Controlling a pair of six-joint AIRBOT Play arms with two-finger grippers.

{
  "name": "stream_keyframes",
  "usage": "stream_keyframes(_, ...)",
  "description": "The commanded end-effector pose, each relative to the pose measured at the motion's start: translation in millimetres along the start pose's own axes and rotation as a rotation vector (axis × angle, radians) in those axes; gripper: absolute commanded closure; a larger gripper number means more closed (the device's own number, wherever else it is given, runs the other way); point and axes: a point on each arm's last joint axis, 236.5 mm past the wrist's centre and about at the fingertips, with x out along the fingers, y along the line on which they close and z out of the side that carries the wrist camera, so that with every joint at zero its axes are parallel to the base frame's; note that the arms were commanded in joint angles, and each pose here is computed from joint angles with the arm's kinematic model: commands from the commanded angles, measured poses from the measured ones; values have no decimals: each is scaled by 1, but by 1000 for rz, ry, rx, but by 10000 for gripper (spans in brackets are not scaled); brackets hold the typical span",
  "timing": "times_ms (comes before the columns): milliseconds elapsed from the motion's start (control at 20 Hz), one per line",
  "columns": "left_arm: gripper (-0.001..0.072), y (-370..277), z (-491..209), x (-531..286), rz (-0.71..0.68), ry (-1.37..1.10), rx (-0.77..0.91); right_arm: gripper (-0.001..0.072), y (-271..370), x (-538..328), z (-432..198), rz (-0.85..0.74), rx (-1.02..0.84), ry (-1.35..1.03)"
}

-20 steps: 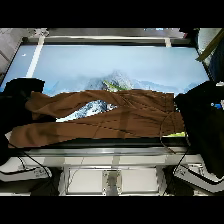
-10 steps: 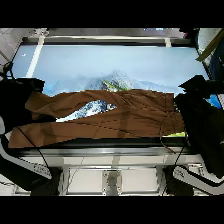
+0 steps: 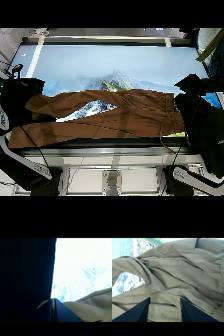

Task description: Fold the clothes and pants, and hang the long-sleeved shirts on hangers.

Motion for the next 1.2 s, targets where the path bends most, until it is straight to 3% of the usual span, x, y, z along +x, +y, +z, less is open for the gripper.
stream_keyframes(0, 666, -2, 5, -12, 9, -16, 24, 284, 0, 0, 0, -3, -5, -1)
stream_keyframes(250, 693, 9, 24, -74, 134, -104, 84, 284, -23, -1, -1, -100, -24, 7)
stream_keyframes(500, 692, 1, 42, -132, 196, -217, 70, 285, -73, 3, 40, -265, 10, -143)
stream_keyframes(850, 692, -18, 77, -172, 219, -395, -11, 284, -139, 107, 2, -186, 123, 107)
stream_keyframes(1150, 693, -26, 79, -170, 204, -398, -31, 284, -171, 138, 22, -211, 118, 19)
